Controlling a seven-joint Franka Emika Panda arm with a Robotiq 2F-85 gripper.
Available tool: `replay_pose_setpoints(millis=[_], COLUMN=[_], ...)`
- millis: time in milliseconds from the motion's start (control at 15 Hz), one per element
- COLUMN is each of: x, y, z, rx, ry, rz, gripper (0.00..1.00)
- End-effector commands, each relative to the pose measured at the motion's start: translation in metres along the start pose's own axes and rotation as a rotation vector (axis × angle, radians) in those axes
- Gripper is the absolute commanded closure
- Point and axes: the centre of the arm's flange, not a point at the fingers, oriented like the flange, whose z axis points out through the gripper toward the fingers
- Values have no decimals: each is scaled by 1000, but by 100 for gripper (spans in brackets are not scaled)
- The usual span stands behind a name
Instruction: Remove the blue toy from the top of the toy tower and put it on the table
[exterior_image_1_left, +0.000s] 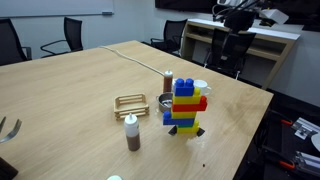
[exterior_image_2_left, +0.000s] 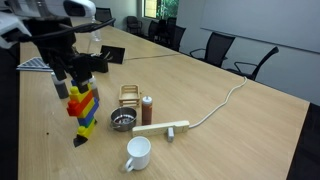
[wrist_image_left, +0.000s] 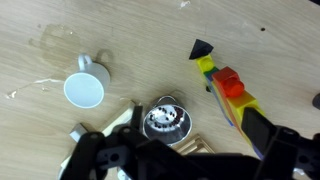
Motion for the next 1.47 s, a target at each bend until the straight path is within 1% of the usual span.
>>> replay_pose_setpoints(millis=[0, 267, 333, 400, 533, 800, 1067, 1133, 1267, 1400], x=[29, 48, 51, 38, 44, 46, 55, 58, 62, 69], y=[-23, -56, -60, -59, -62, -61, -87, -97, -114, -127], z=[6, 22, 25, 26, 30, 29, 35, 40, 48, 62], rx=[-52, -130, -140, -116, -126, -126, -124, -143, -140, -157], ry=[-44, -82, -77, -52, -57, -58, -68, -74, -81, -75], rz=[-186, -357, -371, -316, -339, -347, -438, -466, -520, -574], gripper=[0, 0, 0, 0, 0, 0, 0, 0, 0, 0])
